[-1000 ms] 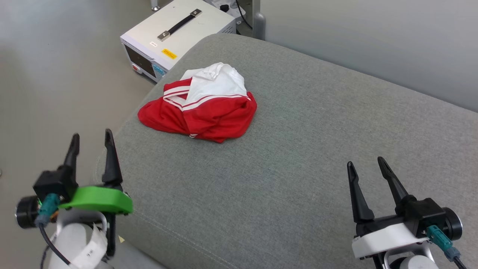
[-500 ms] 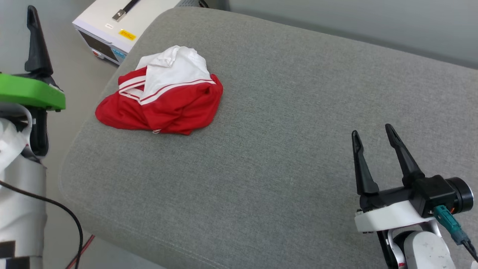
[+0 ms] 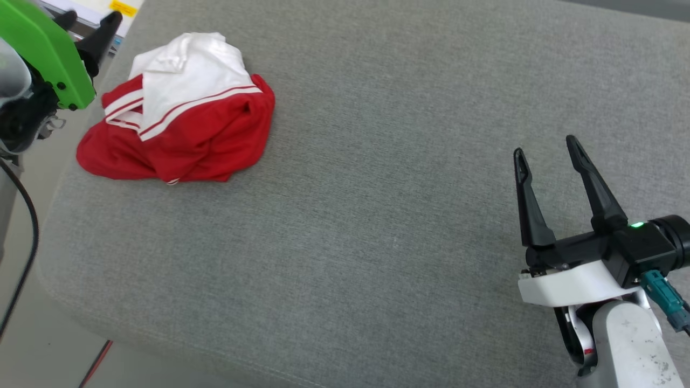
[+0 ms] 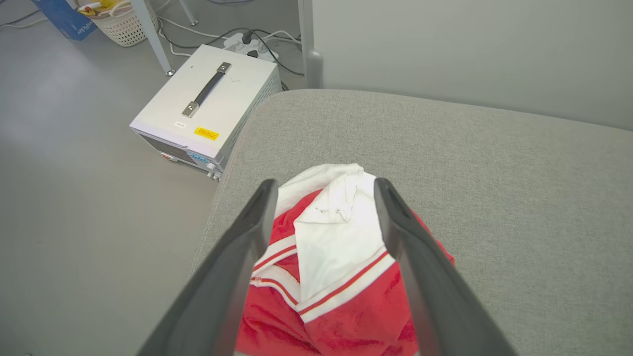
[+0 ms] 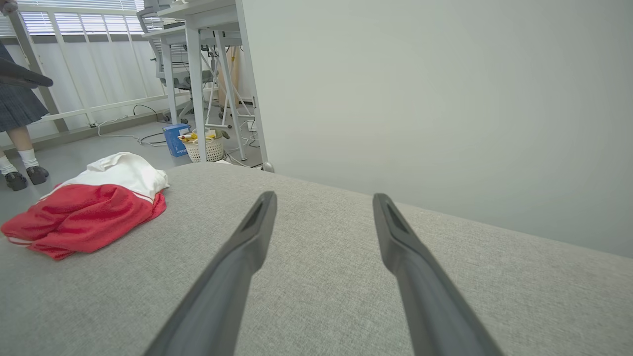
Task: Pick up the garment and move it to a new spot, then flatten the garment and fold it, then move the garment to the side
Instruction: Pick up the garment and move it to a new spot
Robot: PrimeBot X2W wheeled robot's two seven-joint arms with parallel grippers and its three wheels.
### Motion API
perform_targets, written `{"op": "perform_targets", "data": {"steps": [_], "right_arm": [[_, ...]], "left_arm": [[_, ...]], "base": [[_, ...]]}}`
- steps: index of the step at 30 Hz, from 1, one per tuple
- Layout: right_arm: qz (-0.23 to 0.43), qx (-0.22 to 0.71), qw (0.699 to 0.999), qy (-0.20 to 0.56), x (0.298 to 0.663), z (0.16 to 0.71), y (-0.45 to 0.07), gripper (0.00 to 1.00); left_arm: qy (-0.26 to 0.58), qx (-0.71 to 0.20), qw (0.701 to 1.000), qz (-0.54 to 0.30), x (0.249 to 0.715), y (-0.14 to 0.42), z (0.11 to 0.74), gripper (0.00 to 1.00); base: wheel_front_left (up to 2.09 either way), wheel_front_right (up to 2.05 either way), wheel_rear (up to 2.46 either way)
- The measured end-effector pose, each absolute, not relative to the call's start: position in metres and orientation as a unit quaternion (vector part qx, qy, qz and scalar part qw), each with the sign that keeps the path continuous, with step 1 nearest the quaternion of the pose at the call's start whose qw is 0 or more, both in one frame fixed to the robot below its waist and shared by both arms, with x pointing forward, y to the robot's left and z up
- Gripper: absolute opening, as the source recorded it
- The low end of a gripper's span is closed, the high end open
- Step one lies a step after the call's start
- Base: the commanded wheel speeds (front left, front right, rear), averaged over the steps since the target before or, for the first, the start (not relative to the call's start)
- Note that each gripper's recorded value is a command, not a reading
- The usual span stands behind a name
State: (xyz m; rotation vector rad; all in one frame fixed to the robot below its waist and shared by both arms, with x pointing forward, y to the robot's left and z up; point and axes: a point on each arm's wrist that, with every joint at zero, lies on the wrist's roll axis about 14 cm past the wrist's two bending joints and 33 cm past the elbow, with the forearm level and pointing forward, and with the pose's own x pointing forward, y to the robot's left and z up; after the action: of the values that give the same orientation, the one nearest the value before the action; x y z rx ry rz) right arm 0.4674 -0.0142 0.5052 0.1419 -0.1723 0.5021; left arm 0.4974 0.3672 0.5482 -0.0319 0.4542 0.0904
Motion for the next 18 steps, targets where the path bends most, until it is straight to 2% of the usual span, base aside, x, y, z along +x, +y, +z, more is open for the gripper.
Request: {"op": "perform_targets", "data": {"steps": [7, 18], "right_arm": [[0.229, 0.067, 0.968, -0.076, 0.480, 0.491, -0.028, 1.00], [0.209, 0.062, 0.974, -0.052, 0.497, 0.460, -0.045, 1.00]], "left_arm": [[0.423, -0.036, 0.905, 0.018, 0.491, 0.352, 0.479, 1.00], [0.559, -0.039, 0.828, 0.004, 0.476, 0.328, 0.378, 1.00]], "base": [[0.00, 0.00, 0.00], [0.00, 0.00, 0.00]]}}
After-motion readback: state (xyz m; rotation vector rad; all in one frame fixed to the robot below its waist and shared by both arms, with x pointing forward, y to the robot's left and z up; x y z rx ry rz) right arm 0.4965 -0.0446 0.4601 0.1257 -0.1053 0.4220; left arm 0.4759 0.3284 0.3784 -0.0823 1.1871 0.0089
